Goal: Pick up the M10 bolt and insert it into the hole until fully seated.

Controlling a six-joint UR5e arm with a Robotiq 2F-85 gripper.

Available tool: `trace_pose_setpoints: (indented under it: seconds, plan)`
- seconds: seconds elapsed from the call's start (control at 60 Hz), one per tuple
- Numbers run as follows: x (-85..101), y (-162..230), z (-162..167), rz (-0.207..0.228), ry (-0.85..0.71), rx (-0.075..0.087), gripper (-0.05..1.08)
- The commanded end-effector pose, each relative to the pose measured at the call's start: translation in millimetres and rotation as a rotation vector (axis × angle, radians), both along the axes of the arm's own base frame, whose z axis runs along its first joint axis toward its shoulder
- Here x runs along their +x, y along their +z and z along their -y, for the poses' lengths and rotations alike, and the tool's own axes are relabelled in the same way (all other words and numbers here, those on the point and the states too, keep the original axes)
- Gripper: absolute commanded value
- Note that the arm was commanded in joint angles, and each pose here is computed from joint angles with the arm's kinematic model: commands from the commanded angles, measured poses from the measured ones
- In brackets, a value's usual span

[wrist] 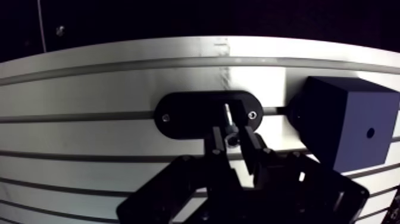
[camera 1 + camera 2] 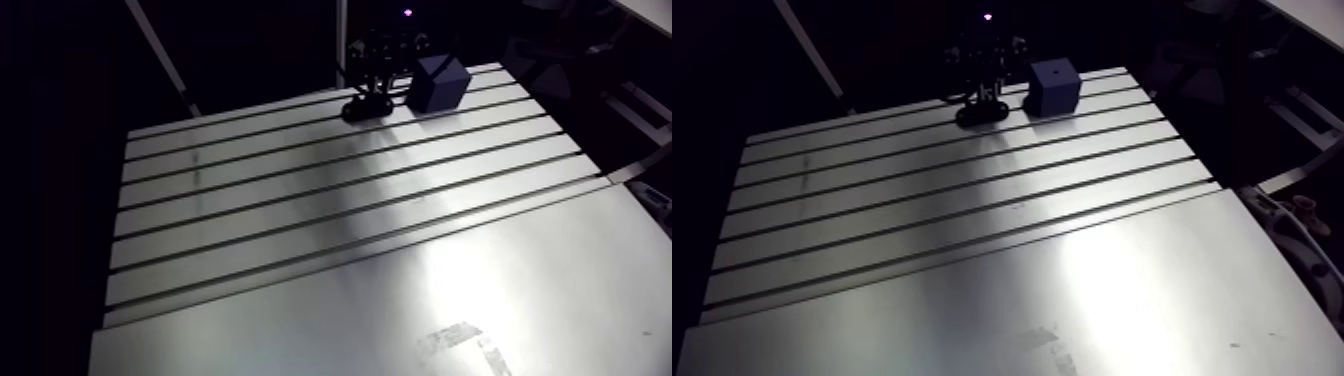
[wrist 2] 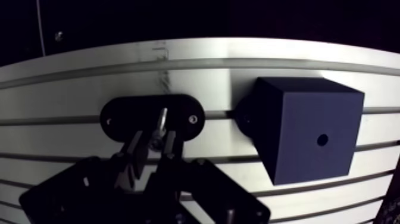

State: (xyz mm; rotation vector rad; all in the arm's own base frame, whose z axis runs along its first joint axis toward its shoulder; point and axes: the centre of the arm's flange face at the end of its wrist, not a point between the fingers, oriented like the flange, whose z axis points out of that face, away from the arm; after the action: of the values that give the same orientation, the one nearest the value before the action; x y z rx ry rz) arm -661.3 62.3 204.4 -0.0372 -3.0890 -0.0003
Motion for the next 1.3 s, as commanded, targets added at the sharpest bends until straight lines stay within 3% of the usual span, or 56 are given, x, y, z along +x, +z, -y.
trace_pose_setpoints:
  seconds: [0.017,0.167,0.7,0.933,1.033,1.15,1.3]
  plan:
    - [-0.3,0,0,0.000,0.001,-0.002,0.73]
    - [-1.1,2,0,-0.004,-0.001,-0.001,0.83]
    - [-10.2,38,3,-0.066,0.003,0.011,0.92]
    - [-16.2,60,6,-0.093,0.007,0.028,1.07]
    - [-17.5,69,3,-0.060,0.001,0.019,1.08]
    - [-21.7,83,-2,0.010,-0.014,-0.002,1.08]
    - [-28.7,103,-11,0.074,-0.056,-0.014,1.07]
